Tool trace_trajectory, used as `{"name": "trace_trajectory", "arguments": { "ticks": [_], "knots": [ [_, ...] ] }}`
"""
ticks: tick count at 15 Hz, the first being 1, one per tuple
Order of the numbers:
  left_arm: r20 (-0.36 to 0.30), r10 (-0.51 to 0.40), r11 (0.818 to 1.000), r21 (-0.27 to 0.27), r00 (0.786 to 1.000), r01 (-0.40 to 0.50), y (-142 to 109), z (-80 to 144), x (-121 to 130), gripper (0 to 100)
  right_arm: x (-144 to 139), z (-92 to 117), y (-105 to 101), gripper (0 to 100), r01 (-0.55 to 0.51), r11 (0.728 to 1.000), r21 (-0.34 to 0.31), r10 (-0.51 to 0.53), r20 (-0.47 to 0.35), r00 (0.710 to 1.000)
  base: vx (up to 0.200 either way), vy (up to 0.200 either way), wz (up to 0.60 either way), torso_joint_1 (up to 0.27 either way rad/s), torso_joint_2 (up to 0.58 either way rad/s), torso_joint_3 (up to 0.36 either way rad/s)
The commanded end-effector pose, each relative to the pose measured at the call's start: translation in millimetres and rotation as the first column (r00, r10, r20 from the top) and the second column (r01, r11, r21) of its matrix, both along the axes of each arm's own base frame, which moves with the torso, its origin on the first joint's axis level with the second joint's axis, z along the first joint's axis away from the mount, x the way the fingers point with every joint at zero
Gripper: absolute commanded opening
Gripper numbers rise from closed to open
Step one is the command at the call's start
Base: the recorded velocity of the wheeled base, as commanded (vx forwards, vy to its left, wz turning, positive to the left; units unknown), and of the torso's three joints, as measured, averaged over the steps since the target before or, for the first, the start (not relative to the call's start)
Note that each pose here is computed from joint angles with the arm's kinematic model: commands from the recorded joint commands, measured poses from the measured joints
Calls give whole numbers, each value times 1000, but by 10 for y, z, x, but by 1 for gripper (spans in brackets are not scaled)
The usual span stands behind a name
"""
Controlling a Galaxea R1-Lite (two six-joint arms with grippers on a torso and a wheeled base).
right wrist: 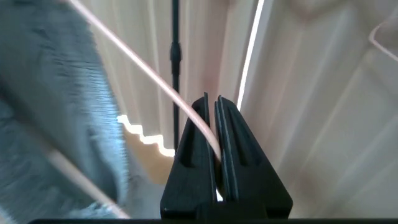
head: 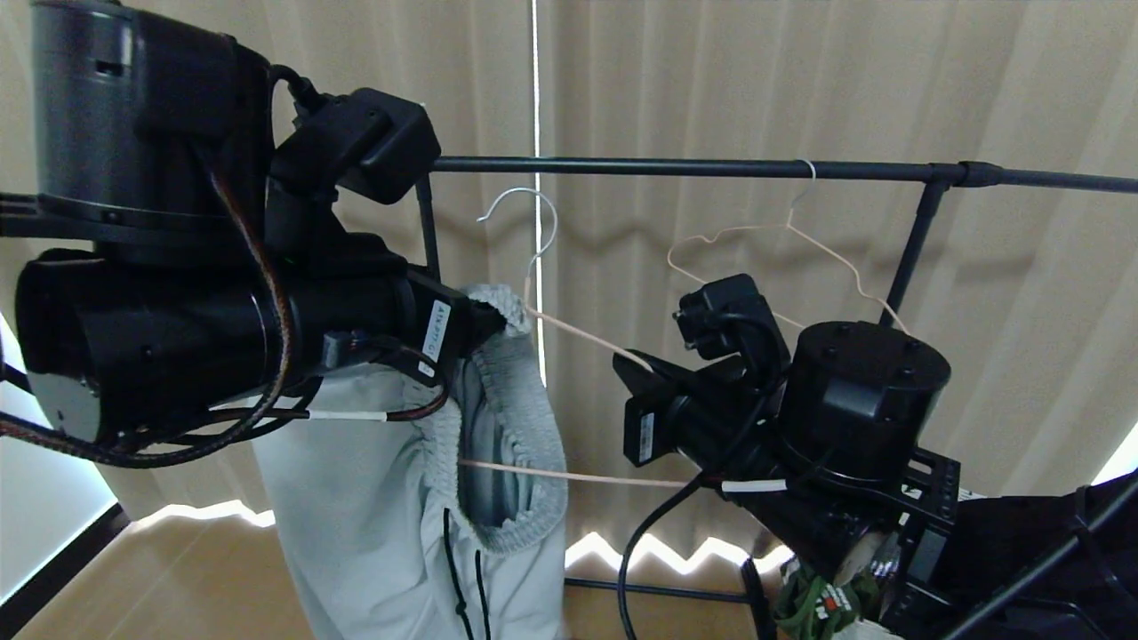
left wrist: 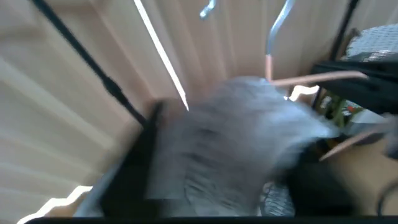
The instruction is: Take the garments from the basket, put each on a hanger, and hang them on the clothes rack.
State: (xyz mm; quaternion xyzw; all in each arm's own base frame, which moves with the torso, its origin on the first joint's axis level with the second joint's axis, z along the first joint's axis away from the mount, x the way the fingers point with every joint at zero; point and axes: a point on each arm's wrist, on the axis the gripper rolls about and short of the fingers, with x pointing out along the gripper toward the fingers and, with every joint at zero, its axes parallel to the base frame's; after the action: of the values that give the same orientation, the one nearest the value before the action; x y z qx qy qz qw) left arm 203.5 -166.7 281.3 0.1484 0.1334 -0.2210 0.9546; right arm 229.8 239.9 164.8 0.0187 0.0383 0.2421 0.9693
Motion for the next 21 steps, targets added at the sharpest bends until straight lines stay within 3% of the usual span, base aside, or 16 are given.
{"name": "trace_trajectory", "arguments": {
  "ticks": [1, 6, 9, 12, 17, 18, 21],
  "knots": [
    [12, -13, 1000, -11, 1000, 13, 21, 39, -69, 100, 33, 59, -66, 0, 21, 1000, 13, -21, 13, 1000, 0, 0, 0, 0, 0, 0],
    [11, -15, 1000, 3, 1000, 15, 106, -3, -165, 100, 75, 170, -222, 0, 63, 997, 35, -65, 34, 997, 0, 0, 0, 0, 0, 0],
    [32, -48, 995, 90, 998, 45, 158, -68, -225, 100, 88, 207, -243, 0, 69, 997, 45, -71, 43, 997, 0, 0, 0, 0, 0, 0],
    [61, -54, 995, 92, 997, 48, 178, -72, -247, 100, 86, 252, -299, 0, 81, 995, 54, -84, 51, 995, 0, 0, 0, 0, 0, 0],
    [94, -37, 996, 83, 995, 30, 332, -23, -357, 100, 39, 430, -600, 0, 141, 990, 27, -143, 107, 984, 0, 0, 0, 0, 0, 0],
    [104, -23, 997, 81, 994, 15, 435, -25, -427, 100, 20, 494, -762, 0, 150, 989, 7, -149, 130, 980, 0, 0, 0, 0, 0, 0],
    [129, 13, 993, 115, 992, -28, 552, -6, -395, 100, -71, 523, -899, 0, 127, 992, -17, -124, 103, 987, 0, 0, 0, 0, 0, 0]
  ]
}}
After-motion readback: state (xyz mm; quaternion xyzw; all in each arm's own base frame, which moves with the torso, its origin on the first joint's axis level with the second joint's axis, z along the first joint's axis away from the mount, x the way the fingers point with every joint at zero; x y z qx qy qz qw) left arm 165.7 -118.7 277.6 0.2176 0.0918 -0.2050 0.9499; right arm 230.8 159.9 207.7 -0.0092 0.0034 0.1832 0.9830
